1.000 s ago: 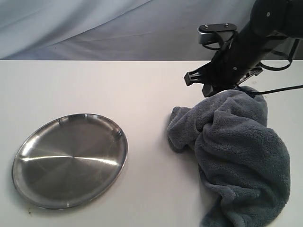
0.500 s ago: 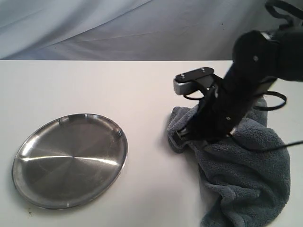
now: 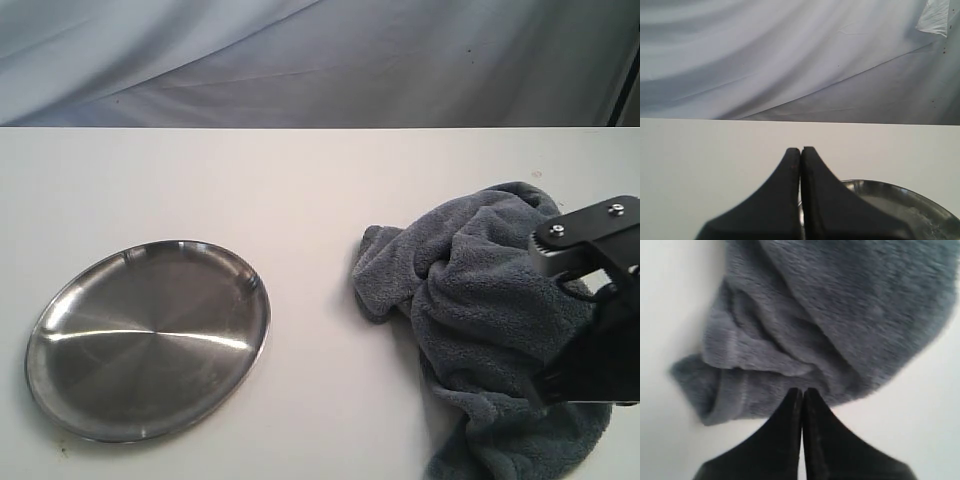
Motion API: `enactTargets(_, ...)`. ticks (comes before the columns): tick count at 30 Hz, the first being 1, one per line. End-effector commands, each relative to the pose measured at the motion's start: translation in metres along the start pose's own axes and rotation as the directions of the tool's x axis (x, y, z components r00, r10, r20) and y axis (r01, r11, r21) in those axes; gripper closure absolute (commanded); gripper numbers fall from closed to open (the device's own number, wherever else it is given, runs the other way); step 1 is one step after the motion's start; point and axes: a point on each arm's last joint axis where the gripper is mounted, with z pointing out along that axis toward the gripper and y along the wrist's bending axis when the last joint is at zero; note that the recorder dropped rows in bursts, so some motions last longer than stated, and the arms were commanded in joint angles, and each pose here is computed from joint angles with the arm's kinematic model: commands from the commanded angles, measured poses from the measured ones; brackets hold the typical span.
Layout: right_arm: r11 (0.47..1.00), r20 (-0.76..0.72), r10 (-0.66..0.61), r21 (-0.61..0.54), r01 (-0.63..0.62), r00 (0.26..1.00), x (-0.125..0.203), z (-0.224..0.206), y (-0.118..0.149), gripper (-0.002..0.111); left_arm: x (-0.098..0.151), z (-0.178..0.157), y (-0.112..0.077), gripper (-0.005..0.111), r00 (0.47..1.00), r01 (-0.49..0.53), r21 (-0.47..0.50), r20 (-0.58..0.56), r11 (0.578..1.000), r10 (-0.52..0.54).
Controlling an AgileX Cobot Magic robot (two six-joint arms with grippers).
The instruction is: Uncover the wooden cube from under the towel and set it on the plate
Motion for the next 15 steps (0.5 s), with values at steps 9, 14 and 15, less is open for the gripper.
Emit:
enactTargets(9, 0.963, 0.040, 0.169, 0.206, -0.173, 0.985, 0.004, -0.005, -0.049, 0.108, 0.001, 0.000, 0.000, 0.105, 1.000, 0.000, 0.001, -0.001, 1.000, 0.000)
enactTargets(14, 0.959, 0.079, 0.216, 0.169, -0.226, 0.973, 0.001, -0.003, -0.058, 0.108, 0.001, 0.000, 0.000, 0.105, 1.000, 0.002, 0.001, -0.001, 1.000, -0.002)
enactTargets(15, 0.960, 0.098, 0.227, 0.145, -0.240, 0.969, -0.001, -0.002, -0.058, 0.108, 0.001, 0.000, 0.000, 0.105, 1.000, 0.002, 0.001, -0.001, 1.000, -0.002)
